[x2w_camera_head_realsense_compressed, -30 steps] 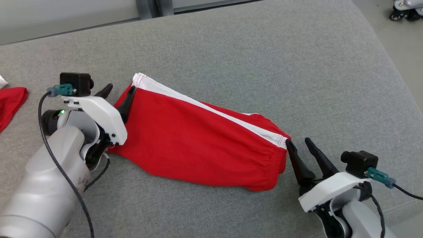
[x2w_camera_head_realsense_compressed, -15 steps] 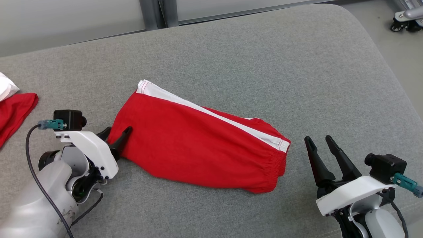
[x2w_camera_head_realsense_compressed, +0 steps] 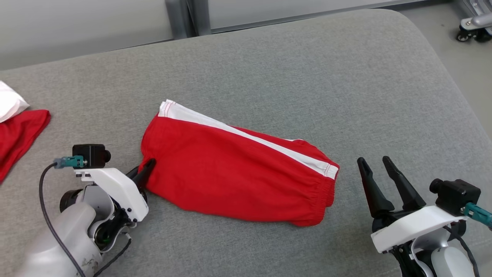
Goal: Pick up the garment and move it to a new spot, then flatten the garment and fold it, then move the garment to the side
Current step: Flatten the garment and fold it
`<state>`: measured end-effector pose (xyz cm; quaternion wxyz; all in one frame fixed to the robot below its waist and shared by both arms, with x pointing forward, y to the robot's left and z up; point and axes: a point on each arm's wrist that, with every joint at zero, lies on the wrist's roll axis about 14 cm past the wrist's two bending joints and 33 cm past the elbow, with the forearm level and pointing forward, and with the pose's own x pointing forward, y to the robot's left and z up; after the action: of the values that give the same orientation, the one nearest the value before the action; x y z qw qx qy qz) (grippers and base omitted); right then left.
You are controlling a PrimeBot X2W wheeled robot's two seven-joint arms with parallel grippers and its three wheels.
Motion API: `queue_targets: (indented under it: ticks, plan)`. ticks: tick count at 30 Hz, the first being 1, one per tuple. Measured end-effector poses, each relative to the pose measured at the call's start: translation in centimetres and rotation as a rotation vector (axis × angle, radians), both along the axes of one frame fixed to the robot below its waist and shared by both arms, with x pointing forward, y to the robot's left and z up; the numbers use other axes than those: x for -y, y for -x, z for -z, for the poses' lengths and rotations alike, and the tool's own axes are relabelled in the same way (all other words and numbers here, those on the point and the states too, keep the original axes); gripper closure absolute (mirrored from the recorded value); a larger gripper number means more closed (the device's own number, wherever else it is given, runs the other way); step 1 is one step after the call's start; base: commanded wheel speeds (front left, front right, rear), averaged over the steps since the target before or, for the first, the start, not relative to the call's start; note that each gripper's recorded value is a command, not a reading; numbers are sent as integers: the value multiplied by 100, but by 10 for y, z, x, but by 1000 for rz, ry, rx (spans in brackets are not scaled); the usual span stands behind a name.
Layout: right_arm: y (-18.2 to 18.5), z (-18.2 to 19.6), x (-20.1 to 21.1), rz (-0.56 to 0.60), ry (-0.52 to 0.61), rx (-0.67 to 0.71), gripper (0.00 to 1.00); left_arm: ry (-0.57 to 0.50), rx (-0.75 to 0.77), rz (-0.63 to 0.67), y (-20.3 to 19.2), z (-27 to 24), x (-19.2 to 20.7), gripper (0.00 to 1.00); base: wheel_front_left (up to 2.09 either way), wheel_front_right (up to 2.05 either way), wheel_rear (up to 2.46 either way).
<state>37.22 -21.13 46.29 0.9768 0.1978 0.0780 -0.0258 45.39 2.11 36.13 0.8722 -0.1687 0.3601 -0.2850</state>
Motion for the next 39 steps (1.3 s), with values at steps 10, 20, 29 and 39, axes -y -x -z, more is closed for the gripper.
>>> queue_targets:
  ticks: [10, 20, 29, 39]
  plan:
    - [-6, -4, -13, -53, 3, 5, 0, 44, 34, -220, 7, -6, -40, 100, 0, 0, 0]
    - [-11, 2, -28, -151, 35, -54, 0, 84, 46, -418, 47, -16, -69, 100, 0, 0, 0]
    - [-12, 12, -42, -224, 40, -120, 0, 115, 53, -531, 83, -30, -76, 100, 0, 0, 0]
    - [-12, 10, -53, -261, 29, -123, 0, 70, 117, -534, 90, -40, -80, 0, 0, 0, 0]
